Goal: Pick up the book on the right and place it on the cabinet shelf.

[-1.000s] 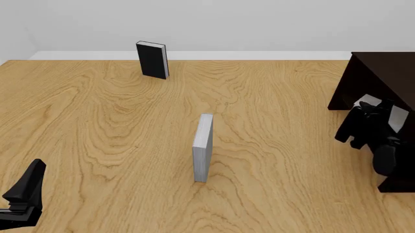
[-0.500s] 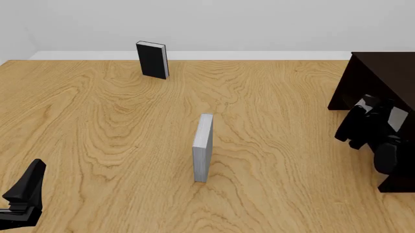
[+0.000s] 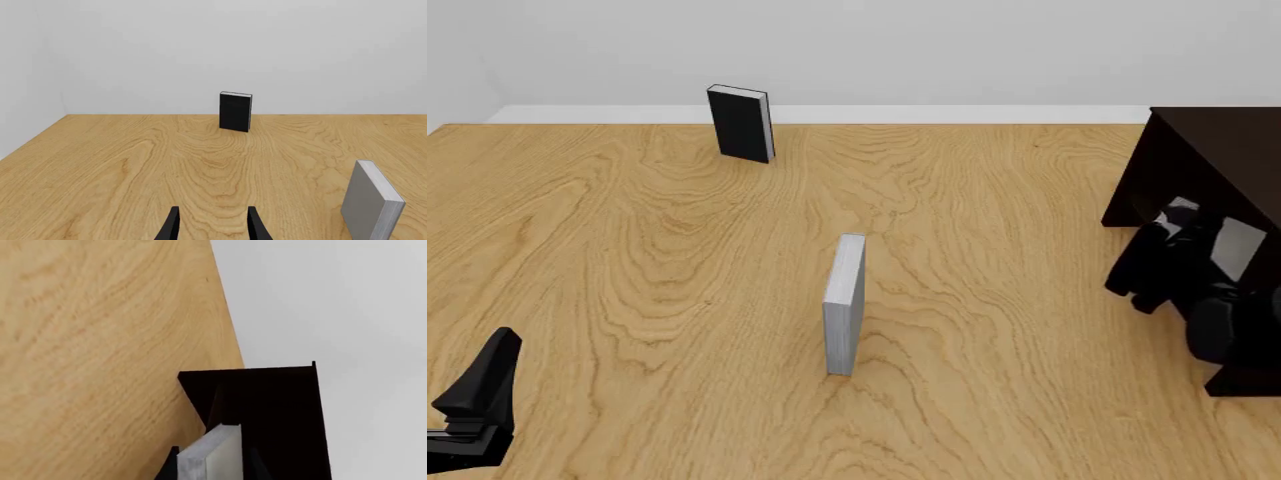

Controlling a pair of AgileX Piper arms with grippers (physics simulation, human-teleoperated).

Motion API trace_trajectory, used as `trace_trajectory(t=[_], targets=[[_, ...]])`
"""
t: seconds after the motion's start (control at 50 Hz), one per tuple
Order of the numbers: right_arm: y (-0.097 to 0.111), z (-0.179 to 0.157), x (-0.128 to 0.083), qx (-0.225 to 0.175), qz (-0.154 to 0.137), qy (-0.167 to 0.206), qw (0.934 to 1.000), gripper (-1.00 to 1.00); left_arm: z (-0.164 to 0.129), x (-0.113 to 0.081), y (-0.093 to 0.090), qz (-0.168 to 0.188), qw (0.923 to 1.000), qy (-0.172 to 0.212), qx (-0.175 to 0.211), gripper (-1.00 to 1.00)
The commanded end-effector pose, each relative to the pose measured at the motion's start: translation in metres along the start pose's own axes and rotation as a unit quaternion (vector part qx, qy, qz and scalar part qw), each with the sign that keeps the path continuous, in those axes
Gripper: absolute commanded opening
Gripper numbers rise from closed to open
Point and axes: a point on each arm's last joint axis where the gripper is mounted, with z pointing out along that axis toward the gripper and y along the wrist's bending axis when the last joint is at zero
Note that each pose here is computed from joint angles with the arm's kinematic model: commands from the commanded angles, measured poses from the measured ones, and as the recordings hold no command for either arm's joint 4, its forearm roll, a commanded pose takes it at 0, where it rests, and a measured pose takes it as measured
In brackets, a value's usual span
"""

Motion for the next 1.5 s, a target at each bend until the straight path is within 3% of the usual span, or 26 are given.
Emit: trace_trajectory(t=[0.02, 0.22, 0.94, 1.5], targets=[[0.007, 0.0, -0.005, -0.003, 0.009, -0.008, 0.9999, 1.0, 0.0, 0.0, 0.0, 0.0, 1.0, 0.0, 0.0, 1.0], [0.019, -0.001, -0.003, -0.011, 0.002, -0.007, 0.9999, 1.0, 0.0, 0.0, 0.0, 0.0, 1.0, 0.0, 0.0, 1.0], [-0.01, 0.003, -0.03, 0.008, 0.002, -0.041, 0.9991, 1.0, 0.0, 0.0, 0.0, 0.0, 1.0, 0.0, 0.0, 1.0], [-0.025, 0.011, -0.029, 0.012, 0.005, -0.035, 0.9993, 1.0, 0.0, 0.0, 0.0, 0.0, 1.0, 0.0, 0.0, 1.0]])
